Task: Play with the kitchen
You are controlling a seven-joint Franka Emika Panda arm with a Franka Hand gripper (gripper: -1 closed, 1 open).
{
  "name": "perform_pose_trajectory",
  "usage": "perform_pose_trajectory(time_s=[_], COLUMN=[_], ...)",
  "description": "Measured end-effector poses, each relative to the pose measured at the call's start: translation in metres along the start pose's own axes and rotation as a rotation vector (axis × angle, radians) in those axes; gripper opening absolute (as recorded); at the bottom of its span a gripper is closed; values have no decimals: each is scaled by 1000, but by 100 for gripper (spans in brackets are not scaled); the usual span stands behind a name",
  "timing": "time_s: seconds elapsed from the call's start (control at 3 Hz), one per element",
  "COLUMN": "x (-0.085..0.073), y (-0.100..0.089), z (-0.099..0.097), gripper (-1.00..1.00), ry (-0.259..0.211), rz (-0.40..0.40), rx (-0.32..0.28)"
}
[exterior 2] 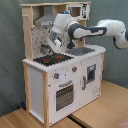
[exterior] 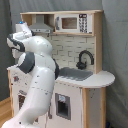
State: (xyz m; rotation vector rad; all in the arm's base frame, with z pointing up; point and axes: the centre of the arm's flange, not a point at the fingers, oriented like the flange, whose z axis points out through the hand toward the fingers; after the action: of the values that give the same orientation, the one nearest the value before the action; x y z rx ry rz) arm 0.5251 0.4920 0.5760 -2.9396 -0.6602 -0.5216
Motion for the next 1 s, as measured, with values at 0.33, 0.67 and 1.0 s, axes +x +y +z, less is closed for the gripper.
perform_pose_trajectory(time_s=[0.33,0.67,1.0], x=[7,12,16], y=[-5,-8,-10], z=[-1,-5,-15], gripper=[-100,-100,-100], ry=[-5,-12,-23], rz=[12,26,49], rx=[-8,-17,-34])
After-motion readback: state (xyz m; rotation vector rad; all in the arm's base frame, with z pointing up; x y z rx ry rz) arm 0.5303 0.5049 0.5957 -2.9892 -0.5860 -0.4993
